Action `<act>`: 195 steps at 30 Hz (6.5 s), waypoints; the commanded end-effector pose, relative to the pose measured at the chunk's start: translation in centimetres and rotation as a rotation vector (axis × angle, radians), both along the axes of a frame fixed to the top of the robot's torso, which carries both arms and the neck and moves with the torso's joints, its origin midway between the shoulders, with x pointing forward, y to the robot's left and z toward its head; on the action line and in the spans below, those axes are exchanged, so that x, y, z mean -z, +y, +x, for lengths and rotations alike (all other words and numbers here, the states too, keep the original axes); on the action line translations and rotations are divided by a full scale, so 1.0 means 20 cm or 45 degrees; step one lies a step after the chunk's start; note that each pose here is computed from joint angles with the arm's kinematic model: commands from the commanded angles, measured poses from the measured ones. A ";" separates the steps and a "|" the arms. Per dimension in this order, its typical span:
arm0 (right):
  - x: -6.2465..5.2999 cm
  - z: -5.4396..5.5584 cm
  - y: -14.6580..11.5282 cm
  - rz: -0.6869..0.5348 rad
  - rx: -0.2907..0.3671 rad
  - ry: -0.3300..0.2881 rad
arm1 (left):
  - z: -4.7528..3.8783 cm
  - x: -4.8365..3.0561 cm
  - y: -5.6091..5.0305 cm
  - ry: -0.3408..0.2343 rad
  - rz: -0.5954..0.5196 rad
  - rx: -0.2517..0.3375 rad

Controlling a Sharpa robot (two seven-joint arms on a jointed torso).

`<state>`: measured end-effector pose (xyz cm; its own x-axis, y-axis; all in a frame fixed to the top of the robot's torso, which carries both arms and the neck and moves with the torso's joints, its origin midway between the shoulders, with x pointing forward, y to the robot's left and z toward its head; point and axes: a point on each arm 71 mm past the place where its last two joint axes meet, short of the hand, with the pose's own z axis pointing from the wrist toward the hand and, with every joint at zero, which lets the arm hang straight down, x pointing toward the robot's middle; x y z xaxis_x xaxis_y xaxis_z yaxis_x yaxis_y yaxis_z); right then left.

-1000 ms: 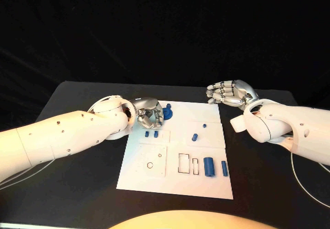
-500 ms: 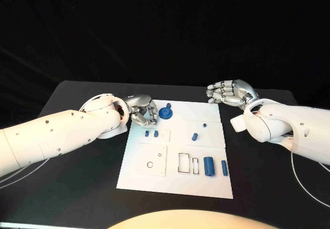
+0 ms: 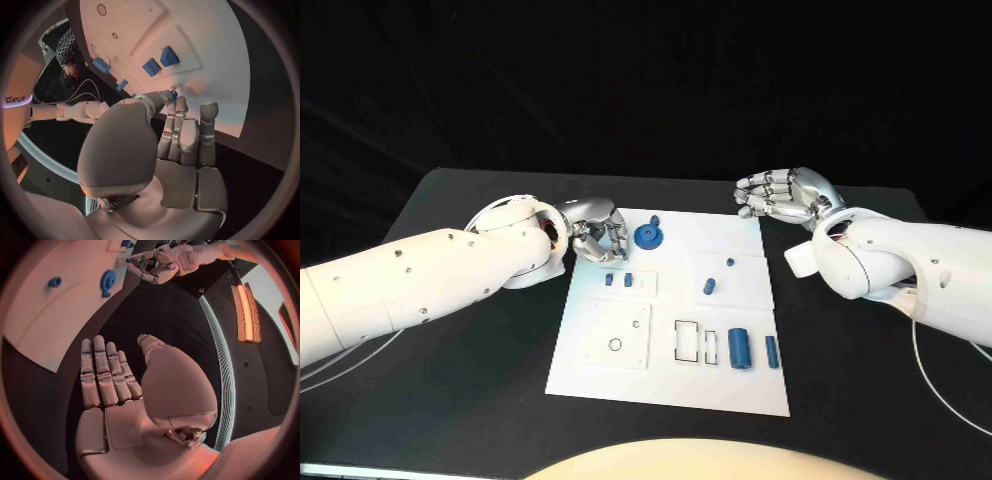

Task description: Assemble the parts on the task board

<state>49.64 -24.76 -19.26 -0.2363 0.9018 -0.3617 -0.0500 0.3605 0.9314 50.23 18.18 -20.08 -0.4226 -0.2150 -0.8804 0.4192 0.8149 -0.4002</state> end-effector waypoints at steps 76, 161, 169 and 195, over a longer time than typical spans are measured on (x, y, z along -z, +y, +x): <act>0.00 -0.01 0.01 0.005 -0.024 -0.004 | 0.015 0.058 -0.05 0.078 0.068 0.044; 0.01 0.00 -0.04 -0.052 -0.038 -0.017 | -0.029 -0.012 0.06 -0.012 -0.231 0.059; 0.01 0.00 -0.04 -0.052 -0.039 -0.018 | -0.019 0.008 0.03 0.015 -0.194 0.069; 0.01 0.00 -0.03 -0.047 -0.041 -0.016 | -0.006 0.049 0.01 0.037 -0.157 0.065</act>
